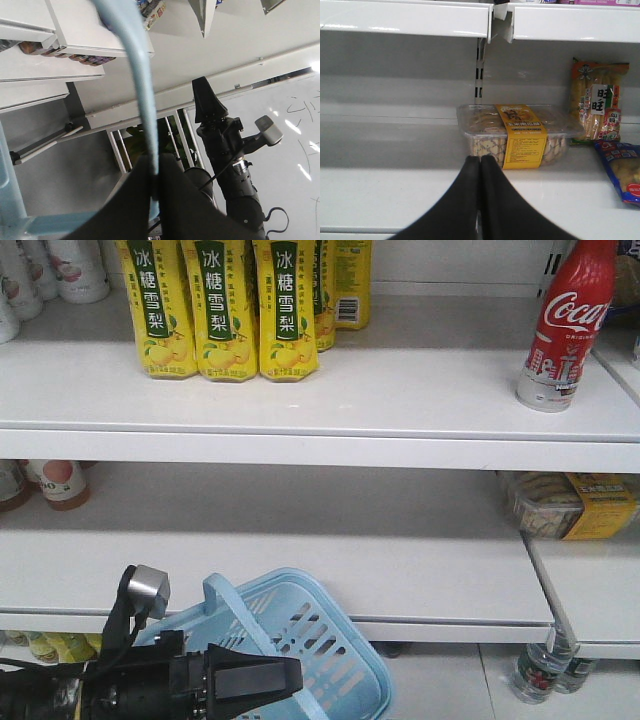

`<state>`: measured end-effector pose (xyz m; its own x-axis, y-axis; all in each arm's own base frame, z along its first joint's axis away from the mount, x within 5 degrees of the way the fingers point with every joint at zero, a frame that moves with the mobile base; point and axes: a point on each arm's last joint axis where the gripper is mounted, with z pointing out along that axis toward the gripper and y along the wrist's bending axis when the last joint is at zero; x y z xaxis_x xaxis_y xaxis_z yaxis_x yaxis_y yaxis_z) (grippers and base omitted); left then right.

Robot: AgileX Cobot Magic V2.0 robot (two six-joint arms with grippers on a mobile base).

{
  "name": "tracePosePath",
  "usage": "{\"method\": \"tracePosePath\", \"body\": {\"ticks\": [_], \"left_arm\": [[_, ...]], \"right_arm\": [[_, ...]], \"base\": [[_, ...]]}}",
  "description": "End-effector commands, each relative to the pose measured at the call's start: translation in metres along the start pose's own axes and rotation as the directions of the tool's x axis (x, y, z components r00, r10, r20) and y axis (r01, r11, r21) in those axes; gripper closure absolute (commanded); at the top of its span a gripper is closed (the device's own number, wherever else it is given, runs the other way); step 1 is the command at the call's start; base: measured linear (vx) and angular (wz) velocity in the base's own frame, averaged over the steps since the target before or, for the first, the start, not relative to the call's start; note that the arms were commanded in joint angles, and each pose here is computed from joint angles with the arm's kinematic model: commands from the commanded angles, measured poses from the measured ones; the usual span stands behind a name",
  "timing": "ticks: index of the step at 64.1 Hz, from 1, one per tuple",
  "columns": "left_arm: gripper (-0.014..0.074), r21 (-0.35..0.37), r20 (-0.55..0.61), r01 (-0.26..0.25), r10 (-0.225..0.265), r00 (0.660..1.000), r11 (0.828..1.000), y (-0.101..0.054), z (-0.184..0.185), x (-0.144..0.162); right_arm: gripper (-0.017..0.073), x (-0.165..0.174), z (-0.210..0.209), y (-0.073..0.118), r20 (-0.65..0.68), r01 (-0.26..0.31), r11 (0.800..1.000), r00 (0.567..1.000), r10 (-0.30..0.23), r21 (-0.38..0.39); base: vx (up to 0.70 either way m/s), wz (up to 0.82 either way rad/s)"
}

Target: Place coke in basket with both arms

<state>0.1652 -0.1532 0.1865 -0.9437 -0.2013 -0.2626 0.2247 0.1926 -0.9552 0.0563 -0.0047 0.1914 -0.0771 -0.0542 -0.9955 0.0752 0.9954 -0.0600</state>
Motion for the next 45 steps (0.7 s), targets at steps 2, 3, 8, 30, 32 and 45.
{"method": "tracePosePath", "body": {"ticks": [2,3,8,30,32,45], "left_arm": [[0.0600,0.270,0.012,-0.035,0.033,0.999,0.962,-0.0323,-0.0032,-0.0020],[0.0600,0.270,0.012,-0.035,0.033,0.999,0.962,-0.0323,-0.0032,-0.0020],[0.0600,0.270,0.012,-0.035,0.033,0.999,0.962,-0.0323,-0.0032,-0.0020],[0.0600,0.270,0.012,-0.035,0.033,0.999,0.962,-0.0323,-0.0032,-0.0020],[0.0600,0.270,0.012,-0.035,0.033,0.999,0.962,-0.0323,-0.0032,-0.0020],[0.0600,0.270,0.012,-0.035,0.033,0.999,0.962,-0.0323,-0.0032,-0.0020]], "right_arm": [[0.0569,-0.0048,-0.0007,-0.0002,0.081,0.005,1.000,0.997,-0.006,0.006],[0.0569,-0.0048,-0.0007,-0.0002,0.081,0.005,1.000,0.997,-0.006,0.006],[0.0569,-0.0048,-0.0007,-0.0002,0.081,0.005,1.000,0.997,-0.006,0.006],[0.0569,-0.0048,-0.0007,-0.0002,0.081,0.005,1.000,0.997,-0.006,0.006],[0.0569,-0.0048,-0.0007,-0.0002,0.081,0.005,1.000,0.997,-0.006,0.006],[0.0569,-0.0048,-0.0007,-0.0002,0.081,0.005,1.000,0.997,-0.006,0.006]], "base": [[0.04,0.00],[0.04,-0.01],[0.04,-0.01],[0.03,-0.02],[0.02,-0.03],[0.02,-0.02]]}}
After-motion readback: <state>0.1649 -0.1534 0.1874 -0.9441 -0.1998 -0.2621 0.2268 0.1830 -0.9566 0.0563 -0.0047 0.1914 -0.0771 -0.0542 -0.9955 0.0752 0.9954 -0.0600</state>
